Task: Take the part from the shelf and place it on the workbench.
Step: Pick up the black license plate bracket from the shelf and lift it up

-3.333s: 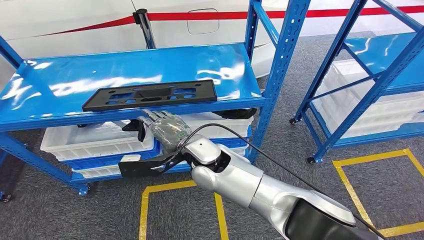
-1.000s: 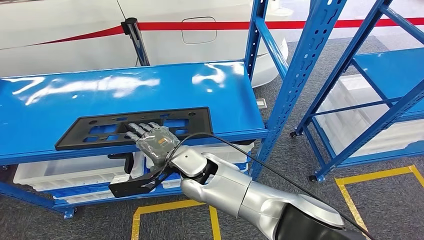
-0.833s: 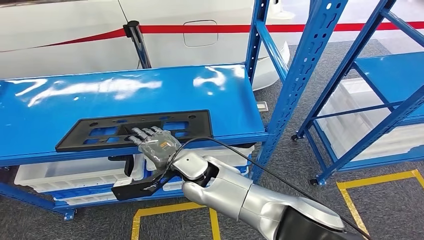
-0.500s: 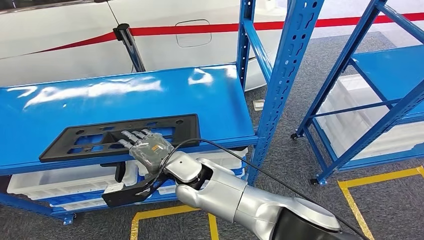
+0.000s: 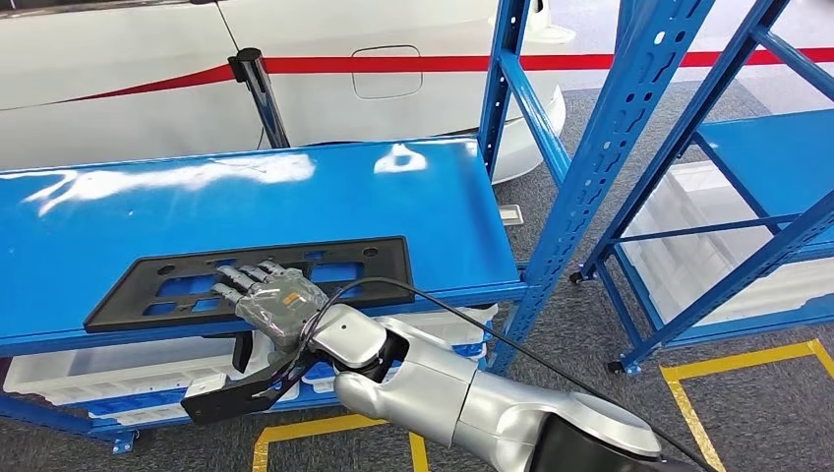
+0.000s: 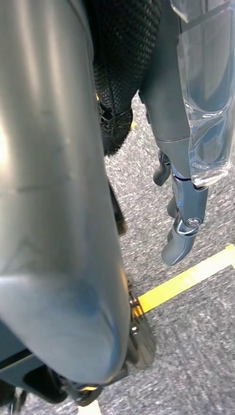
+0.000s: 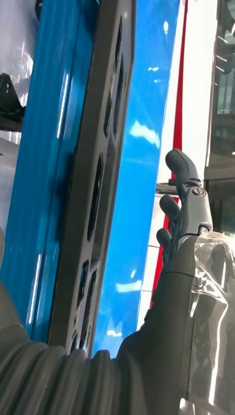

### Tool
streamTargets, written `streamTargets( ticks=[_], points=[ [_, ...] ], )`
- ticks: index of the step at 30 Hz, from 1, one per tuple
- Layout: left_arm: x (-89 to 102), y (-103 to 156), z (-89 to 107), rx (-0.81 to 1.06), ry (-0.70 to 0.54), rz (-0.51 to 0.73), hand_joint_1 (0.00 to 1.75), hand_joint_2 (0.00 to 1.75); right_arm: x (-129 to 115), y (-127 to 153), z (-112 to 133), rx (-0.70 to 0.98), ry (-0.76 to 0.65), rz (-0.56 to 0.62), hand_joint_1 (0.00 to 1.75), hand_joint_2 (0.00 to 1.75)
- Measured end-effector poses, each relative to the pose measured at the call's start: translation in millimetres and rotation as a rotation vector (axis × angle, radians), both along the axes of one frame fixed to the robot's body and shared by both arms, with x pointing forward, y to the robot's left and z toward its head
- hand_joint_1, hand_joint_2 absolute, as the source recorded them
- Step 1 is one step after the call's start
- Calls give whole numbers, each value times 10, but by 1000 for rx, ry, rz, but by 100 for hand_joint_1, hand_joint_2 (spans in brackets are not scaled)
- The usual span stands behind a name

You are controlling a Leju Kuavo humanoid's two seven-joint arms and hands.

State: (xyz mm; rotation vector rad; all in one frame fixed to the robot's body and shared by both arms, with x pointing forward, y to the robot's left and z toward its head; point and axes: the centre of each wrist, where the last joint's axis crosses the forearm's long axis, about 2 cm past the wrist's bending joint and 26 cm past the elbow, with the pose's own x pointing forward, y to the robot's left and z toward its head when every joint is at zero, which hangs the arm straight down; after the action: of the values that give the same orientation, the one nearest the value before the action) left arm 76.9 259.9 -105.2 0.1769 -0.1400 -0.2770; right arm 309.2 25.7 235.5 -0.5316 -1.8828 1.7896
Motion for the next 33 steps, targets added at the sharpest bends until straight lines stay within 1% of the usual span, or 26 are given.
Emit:
streamTargets(
  ticks=[4,15,23,33],
  points=[
    [-14,-1,-2,0,2,0,0,0,-32,13,-14,2,7,10,0,175],
    [-7,2,-1,1,-1,0,0,0,-109,90,95,29,-7,48,0,175],
    [-1,4,0,-1,-5,-1,0,0,-128,99,88,28,-2,54,0,175],
    [-7,-4,-2,-18,-12,-2,0,0,-137,100,63,-8,53,59,0,175]
  ],
)
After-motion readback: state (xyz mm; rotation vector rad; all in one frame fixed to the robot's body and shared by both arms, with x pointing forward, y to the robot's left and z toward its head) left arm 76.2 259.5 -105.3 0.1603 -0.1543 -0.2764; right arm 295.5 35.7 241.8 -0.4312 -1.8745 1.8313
